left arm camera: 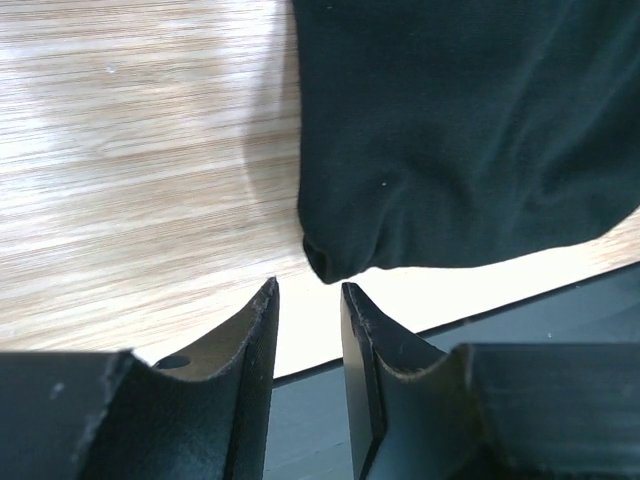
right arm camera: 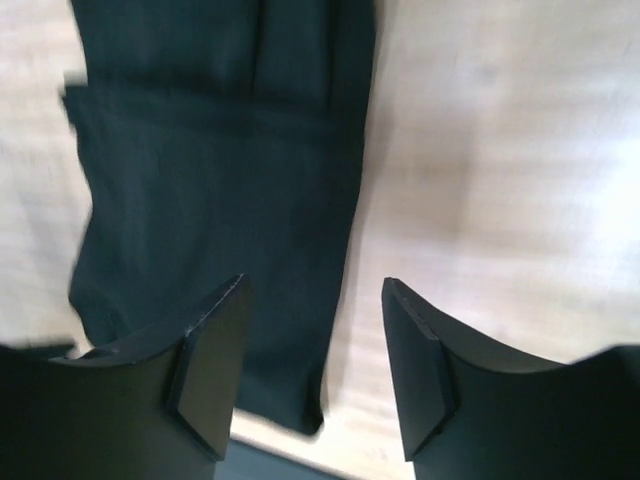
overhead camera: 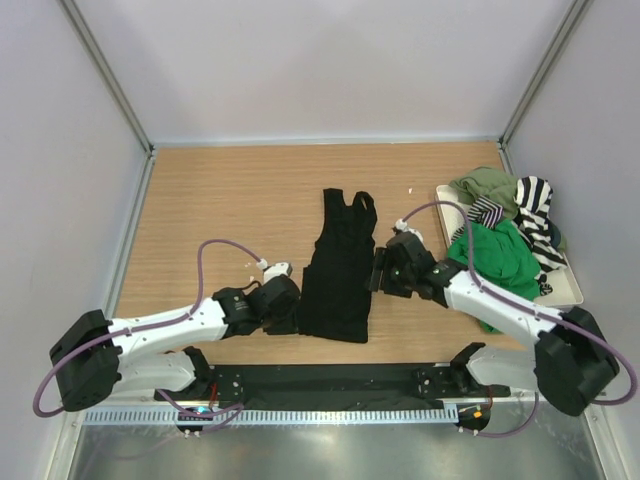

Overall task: Fold and stack the tank tops
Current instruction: Fold the tank top

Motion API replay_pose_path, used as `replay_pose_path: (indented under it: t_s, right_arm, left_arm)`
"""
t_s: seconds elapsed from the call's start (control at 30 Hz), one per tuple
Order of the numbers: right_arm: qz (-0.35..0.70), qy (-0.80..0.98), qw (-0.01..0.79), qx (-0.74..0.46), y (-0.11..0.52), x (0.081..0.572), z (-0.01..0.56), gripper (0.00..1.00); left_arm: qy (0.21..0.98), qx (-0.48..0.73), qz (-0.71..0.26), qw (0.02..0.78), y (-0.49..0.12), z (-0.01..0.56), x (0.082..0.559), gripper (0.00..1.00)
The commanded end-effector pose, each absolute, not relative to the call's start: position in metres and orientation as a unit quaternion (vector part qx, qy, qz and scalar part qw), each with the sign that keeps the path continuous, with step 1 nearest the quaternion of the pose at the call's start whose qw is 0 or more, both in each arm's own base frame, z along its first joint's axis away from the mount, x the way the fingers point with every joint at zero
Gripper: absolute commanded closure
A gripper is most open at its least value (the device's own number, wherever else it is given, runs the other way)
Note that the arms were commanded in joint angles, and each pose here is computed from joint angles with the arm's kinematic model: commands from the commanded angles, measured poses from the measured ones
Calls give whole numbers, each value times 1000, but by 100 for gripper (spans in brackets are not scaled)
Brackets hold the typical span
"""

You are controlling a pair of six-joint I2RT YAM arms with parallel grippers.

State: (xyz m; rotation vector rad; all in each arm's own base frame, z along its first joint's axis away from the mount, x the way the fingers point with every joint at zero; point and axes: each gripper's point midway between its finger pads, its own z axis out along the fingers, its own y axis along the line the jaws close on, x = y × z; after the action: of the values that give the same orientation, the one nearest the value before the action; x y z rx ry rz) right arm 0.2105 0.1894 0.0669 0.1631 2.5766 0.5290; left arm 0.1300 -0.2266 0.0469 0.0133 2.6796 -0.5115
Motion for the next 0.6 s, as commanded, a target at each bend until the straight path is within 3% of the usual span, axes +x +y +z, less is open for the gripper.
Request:
replay_pose_path:
  t_s: [0.0, 0.27, 0.57]
  right_arm:
    - [206, 932, 290, 75, 191, 259, 79, 40]
    - [211, 933, 280, 86, 197, 329, 75, 42]
    - [211, 932, 273, 108, 200, 404, 67, 53]
  left_arm:
    - [959, 4, -174, 222, -221, 51, 135, 68]
    - [959, 11, -174, 223, -224, 49, 137, 69]
    - [960, 17, -171, 221, -228, 46, 139, 72]
